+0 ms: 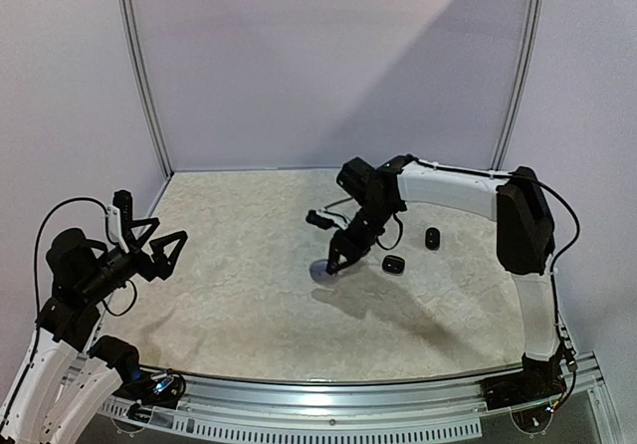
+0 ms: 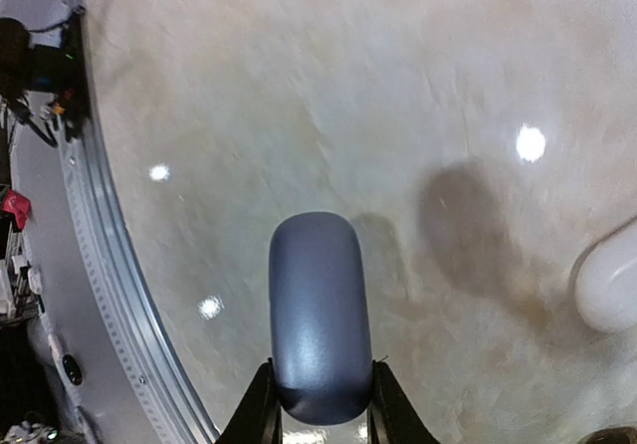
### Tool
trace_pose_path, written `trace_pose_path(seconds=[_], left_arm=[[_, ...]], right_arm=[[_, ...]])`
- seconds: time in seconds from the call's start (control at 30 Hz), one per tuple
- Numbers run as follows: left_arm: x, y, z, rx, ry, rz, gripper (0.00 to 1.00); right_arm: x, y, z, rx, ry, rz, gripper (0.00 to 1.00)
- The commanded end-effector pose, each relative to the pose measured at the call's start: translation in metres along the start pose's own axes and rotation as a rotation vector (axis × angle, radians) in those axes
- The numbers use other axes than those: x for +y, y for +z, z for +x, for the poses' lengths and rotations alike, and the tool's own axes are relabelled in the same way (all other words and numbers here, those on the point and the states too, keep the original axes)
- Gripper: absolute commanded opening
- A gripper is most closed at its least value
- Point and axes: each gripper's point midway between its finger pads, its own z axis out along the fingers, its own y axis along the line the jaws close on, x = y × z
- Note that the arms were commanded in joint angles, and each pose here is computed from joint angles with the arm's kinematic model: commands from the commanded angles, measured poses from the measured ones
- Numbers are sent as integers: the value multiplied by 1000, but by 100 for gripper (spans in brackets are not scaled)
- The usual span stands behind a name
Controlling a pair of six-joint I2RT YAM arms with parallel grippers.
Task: Insert the wireless bluetooth earbuds into the charging case
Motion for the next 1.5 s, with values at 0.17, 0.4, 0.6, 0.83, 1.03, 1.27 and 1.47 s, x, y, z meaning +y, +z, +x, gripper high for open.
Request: trace_pose_path(seconds=[0.17, 0.4, 0.6, 0.83, 1.03, 1.27, 1.47], left_arm=[[34, -5, 11, 12, -15, -172, 99], [32, -3, 13, 13, -20, -155, 99], [35, -4, 12, 6, -17, -165, 99], [53, -13, 8, -29, 5, -252, 99], [64, -19, 6, -51, 12, -307, 99], [69, -16, 12, -34, 10, -316, 99], [84, -18, 18, -15, -7, -369, 99]], right_arm=[[-24, 57, 75, 270, 220, -109, 0], [-57, 48, 72, 246, 260, 38, 78], [-63, 3, 38, 140, 191, 175, 99], [-96, -127, 4, -317, 221, 511, 99], [-168, -261, 81, -815, 555, 814, 99], [-191, -312, 190, -1000, 776, 1263, 99], [-192, -305, 213, -1119, 859, 1278, 99]])
